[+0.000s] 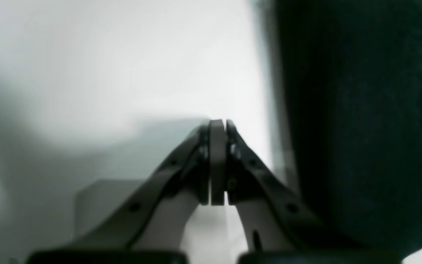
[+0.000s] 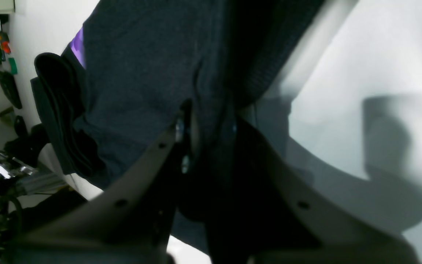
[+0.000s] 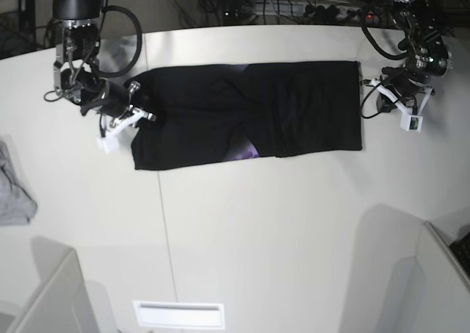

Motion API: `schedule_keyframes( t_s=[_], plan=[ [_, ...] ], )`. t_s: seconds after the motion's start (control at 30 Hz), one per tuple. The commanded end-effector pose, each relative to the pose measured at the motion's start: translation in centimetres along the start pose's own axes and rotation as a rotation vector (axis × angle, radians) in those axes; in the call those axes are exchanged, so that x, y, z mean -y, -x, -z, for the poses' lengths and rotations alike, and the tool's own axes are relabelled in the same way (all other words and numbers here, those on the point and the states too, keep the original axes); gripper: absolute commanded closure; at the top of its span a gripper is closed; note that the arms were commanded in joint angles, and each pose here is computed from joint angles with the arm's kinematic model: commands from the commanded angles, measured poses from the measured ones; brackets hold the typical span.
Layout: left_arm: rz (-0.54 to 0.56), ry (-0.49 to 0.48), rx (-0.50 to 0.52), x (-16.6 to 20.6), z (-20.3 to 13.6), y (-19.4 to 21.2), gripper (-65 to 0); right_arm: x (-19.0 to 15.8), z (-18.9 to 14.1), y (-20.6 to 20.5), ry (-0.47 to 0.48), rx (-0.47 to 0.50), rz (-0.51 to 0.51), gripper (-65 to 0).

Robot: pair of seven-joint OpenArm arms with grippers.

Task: Fold the T-shirt properly
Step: 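Grasp the strip's ends with both grippers and fold the right end over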

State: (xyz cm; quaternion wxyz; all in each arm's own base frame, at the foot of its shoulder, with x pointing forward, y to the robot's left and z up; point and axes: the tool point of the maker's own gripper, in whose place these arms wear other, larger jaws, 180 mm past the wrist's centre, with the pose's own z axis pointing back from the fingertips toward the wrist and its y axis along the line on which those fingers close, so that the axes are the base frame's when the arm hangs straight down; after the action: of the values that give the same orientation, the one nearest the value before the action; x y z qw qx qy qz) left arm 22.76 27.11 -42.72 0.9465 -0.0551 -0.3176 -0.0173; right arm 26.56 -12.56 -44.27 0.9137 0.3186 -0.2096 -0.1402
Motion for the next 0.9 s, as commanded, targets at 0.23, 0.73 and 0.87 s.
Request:
schedule_keyframes(
  t_s=[0.23, 0.73, 0.87],
  plan=[
    [0.105, 0.027, -0.065, 3.3, 2.0, 0.0, 0.0, 0.1, -1.9, -3.4, 0.045, 0.07, -0.085, 0.0],
    [0.102, 0.035, -0.038, 5.9, 3.3, -1.6, 0.0, -5.8, -3.9, -5.0, 0.112, 0.139, -0.363, 0.0],
    [0.108, 0.015, -0.04, 5.1, 2.9, -1.6, 0.0, -8.4, -4.3, -5.0, 0.088, 0.171, -0.397, 0.0]
  ],
)
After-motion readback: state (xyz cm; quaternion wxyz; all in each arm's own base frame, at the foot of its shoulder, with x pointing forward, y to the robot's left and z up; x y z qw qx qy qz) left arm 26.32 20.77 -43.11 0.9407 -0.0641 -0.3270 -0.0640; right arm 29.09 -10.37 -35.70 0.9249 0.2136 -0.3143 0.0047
